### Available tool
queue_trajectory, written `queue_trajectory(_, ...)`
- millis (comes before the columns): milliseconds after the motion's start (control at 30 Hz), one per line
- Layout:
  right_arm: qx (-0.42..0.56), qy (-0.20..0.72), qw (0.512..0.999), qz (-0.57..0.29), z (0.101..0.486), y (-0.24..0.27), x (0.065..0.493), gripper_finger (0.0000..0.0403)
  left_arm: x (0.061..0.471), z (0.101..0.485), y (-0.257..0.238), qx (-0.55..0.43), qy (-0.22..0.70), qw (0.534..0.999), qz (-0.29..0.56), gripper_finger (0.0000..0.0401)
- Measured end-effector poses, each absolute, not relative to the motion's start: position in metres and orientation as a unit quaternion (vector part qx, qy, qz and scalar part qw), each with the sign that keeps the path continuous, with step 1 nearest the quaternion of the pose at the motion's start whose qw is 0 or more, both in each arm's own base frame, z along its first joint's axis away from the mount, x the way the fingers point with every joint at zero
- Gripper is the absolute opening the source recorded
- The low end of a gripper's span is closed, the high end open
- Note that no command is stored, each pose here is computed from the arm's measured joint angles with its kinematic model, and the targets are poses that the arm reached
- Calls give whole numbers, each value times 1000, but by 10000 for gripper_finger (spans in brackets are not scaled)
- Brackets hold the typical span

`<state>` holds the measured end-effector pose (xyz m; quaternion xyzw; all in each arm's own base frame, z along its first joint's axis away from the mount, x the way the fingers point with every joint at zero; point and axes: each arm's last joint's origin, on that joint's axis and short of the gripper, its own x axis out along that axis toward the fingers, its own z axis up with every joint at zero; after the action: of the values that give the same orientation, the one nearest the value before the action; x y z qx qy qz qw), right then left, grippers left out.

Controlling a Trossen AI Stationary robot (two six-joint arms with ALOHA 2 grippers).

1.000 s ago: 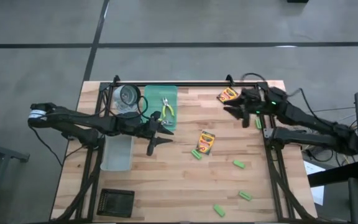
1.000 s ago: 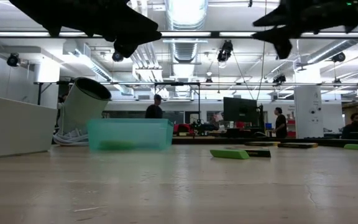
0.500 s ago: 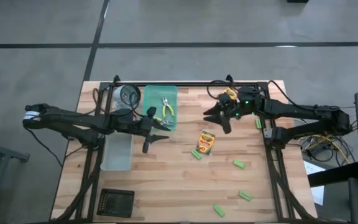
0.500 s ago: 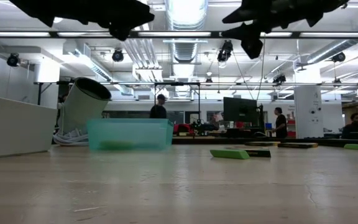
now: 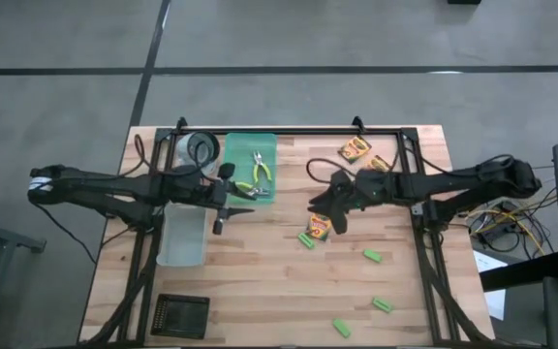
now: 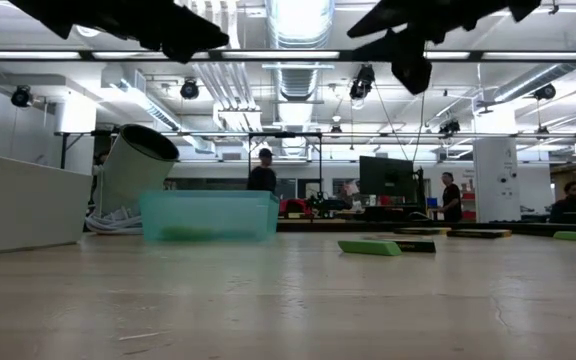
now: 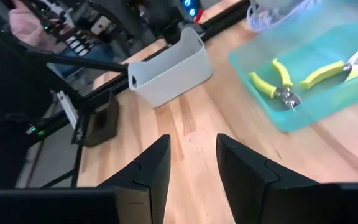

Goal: Pick & Place School Supplies
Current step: Put the green eraser into the black bin

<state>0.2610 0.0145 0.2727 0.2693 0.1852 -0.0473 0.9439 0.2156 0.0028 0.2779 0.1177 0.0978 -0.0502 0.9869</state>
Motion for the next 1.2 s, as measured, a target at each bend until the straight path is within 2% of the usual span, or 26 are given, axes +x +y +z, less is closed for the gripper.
queue_trajectory(333, 196, 174, 960, -94, 271, 74, 262, 99, 216, 274, 5, 152, 114, 980, -52, 140)
queue_trajectory(567, 158, 225, 958, -85, 248, 105, 290, 70, 216, 273, 6, 160, 118, 979, -52, 140)
queue_trajectory(733, 119, 239, 956, -120, 245, 119, 318, 50, 215, 271, 6, 158, 127, 978, -52, 140)
queue_trajectory(1000, 69, 342, 918, -186, 247, 137, 336, 38, 214, 267, 6, 155, 150, 975, -55, 140)
queue_trajectory(1200, 30, 278, 923, -263, 261, 147, 343, 38, 213, 265, 6, 152, 162, 973, -57, 140)
